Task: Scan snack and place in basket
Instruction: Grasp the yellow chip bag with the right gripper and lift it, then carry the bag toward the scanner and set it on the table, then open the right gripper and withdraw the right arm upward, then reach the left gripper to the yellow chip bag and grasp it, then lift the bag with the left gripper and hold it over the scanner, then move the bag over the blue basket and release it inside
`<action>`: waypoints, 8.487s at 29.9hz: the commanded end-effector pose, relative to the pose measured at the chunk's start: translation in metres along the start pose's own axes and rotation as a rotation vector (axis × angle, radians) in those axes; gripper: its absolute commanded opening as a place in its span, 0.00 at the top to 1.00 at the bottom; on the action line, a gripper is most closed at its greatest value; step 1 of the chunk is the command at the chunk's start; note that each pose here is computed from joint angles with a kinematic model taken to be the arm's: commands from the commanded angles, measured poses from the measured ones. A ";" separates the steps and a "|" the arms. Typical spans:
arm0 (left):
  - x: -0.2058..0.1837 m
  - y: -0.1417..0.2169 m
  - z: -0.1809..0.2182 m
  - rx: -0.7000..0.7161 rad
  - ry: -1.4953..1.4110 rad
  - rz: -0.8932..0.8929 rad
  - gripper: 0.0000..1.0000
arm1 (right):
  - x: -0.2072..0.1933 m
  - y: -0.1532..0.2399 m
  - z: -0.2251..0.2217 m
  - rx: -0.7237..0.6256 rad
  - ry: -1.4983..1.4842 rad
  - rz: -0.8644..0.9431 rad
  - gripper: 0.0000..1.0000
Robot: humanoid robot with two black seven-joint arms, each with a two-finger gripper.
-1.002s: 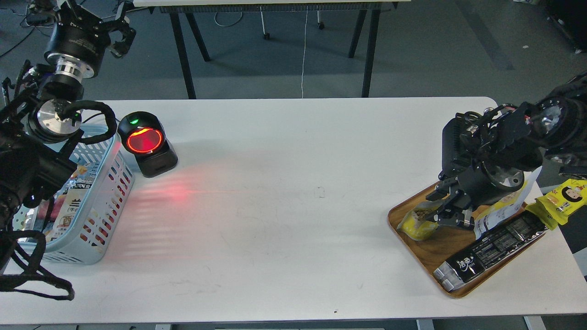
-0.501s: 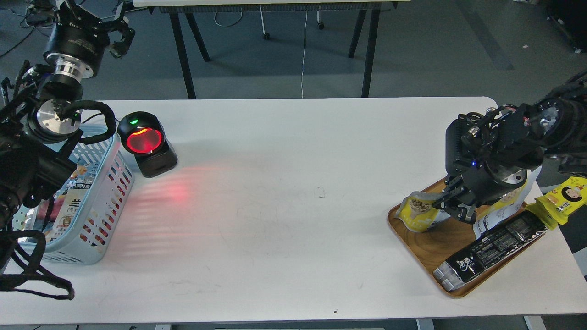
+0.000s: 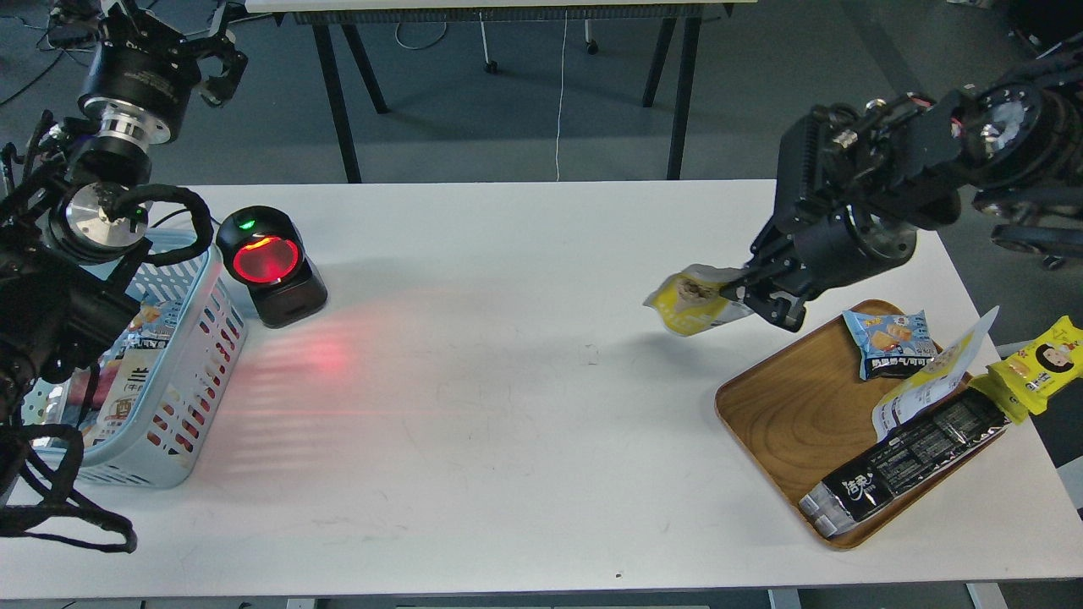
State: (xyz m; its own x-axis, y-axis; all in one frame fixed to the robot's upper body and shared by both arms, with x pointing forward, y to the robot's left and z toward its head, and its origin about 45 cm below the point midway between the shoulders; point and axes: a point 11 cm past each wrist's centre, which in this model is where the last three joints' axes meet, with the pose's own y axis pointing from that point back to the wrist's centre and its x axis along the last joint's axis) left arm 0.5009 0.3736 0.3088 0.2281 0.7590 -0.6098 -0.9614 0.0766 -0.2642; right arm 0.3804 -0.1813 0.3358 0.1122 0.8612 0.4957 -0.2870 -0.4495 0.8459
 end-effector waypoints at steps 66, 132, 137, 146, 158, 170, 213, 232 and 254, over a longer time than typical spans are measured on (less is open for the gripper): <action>0.001 -0.002 0.008 0.050 -0.103 -0.015 0.01 | 0.066 0.035 0.048 -0.016 -0.455 0.587 0.10; -0.145 0.167 -0.172 0.513 -2.036 -1.732 0.53 | -0.200 0.049 0.107 0.236 -2.330 1.836 0.02; -0.140 0.165 -0.173 0.532 -2.039 -1.718 0.70 | -0.200 0.049 0.106 0.235 -2.330 1.834 0.02; -0.138 0.165 -0.170 0.536 -2.038 -1.718 0.96 | -0.203 0.053 0.107 0.224 -2.321 1.840 0.02; -0.136 0.163 -0.133 0.499 -2.056 -1.697 1.00 | -0.204 0.066 0.111 0.224 -2.299 1.880 0.02; -0.088 0.151 -0.048 0.649 -2.191 -1.549 1.00 | -0.201 0.068 0.112 0.251 -2.290 1.879 0.02; -0.074 0.144 -0.023 0.703 -2.243 -1.465 1.00 | -0.194 0.076 0.110 0.317 -2.267 1.863 0.02; -0.077 0.139 -0.011 0.684 -2.272 -1.436 1.00 | -0.195 0.080 0.110 0.321 -2.259 1.864 0.02; 0.023 0.169 0.158 1.124 -2.237 -0.812 0.98 | -0.193 0.074 0.108 0.331 -2.266 1.851 0.02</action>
State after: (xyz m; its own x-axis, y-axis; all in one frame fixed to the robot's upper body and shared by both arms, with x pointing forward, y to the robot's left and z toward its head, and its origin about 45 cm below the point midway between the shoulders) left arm 0.3277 0.4904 0.3881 0.5880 -0.3731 0.7177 -0.7321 0.1319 0.6683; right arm 0.4407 -0.4079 0.3269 0.1831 -0.8713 -0.4552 -0.9783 -0.1160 -0.1716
